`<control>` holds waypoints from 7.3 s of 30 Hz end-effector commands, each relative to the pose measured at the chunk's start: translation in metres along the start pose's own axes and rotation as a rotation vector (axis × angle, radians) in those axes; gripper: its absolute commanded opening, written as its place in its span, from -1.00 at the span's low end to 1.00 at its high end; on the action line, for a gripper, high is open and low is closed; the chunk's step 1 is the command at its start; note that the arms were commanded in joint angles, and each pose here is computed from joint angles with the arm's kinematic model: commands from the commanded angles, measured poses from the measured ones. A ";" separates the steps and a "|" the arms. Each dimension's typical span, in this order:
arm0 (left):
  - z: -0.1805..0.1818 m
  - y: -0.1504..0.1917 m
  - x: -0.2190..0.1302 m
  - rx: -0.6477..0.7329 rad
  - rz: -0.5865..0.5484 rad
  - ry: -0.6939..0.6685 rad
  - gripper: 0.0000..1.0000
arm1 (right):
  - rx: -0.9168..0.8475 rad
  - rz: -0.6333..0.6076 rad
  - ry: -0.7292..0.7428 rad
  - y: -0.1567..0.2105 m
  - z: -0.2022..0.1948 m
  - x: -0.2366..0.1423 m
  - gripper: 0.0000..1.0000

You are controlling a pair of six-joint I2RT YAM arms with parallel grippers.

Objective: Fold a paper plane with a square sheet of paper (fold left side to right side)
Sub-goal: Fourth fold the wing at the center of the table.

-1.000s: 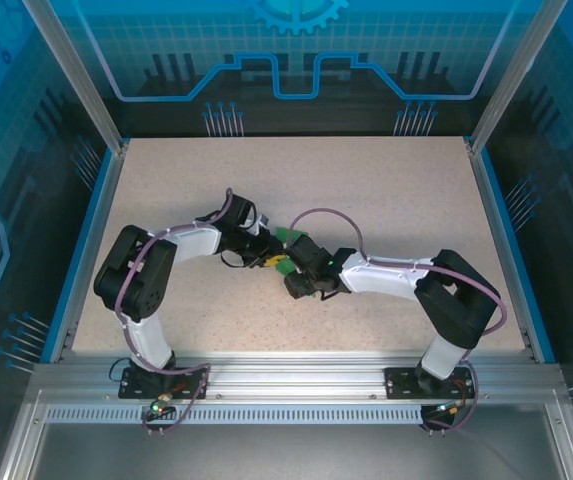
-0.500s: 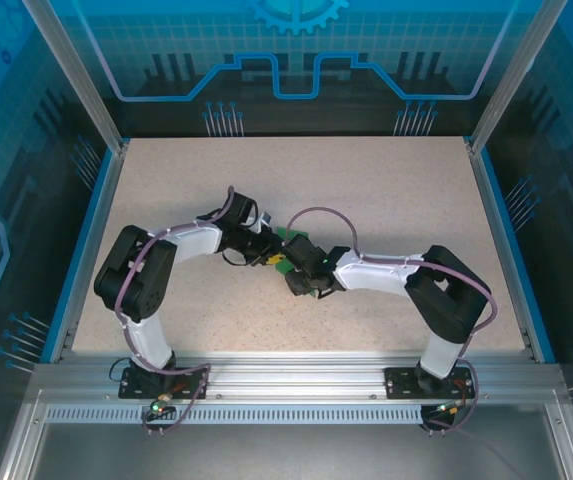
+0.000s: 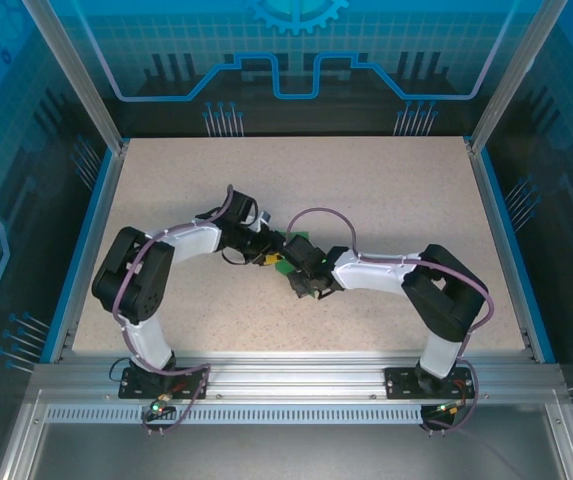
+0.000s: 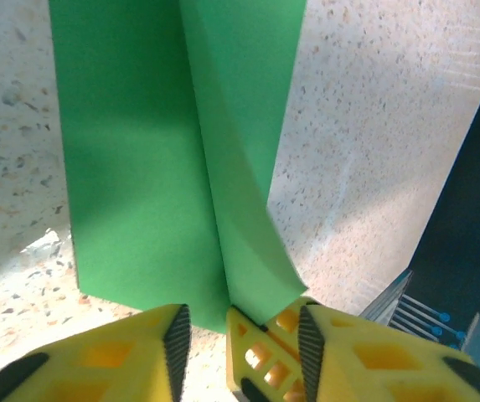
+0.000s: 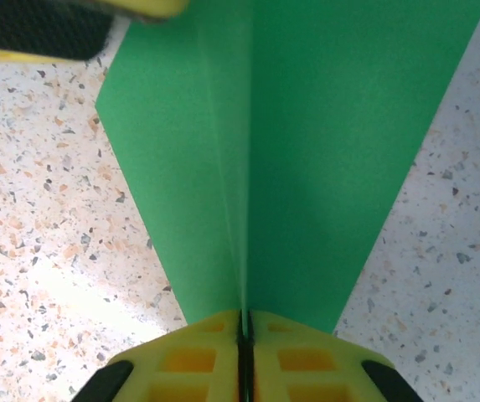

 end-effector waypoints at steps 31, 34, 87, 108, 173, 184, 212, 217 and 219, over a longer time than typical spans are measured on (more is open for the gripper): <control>0.000 0.000 0.022 0.022 0.064 -0.011 -0.23 | 0.184 0.071 -0.329 0.001 0.000 -0.002 -0.88; 0.000 -0.002 0.026 0.020 0.066 -0.011 -0.22 | 0.191 0.079 -0.328 0.002 -0.001 0.000 -0.88; 0.035 0.002 0.052 -0.044 0.126 -0.140 -0.12 | 0.401 0.060 -0.645 -0.039 -0.021 -0.003 -0.19; 0.033 0.001 0.051 -0.038 0.122 -0.143 -0.10 | 0.401 0.114 -0.559 -0.031 -0.030 0.013 -0.88; -0.021 -0.014 0.052 0.119 0.118 -0.033 -0.91 | 0.403 0.278 -0.290 0.004 -0.060 0.042 -0.94; 0.002 -0.011 0.063 0.114 0.142 -0.096 -1.00 | 0.397 0.291 -0.261 0.008 -0.063 0.042 -0.94; 0.037 0.010 0.070 0.078 0.180 -0.160 -1.00 | 0.381 0.188 -0.334 -0.021 -0.058 0.018 -0.78; 0.040 0.011 0.070 0.072 0.184 -0.164 -1.00 | 0.375 0.120 -0.339 -0.034 -0.061 -0.010 -0.60; 0.040 0.011 0.070 0.072 0.184 -0.164 -1.00 | 0.368 0.110 -0.365 -0.034 -0.058 -0.019 -0.59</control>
Point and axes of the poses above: each hand's point on the last joint's axis, 136 mm out from that joint toward the fingers, its own x axis out along the fingers, its own z axis along the line the jaws close on, y = z × x, the point moved 3 cm from there along -x, back along the fingers, and after that the axes turned 7 degrees about x, right-handed, at the moved point
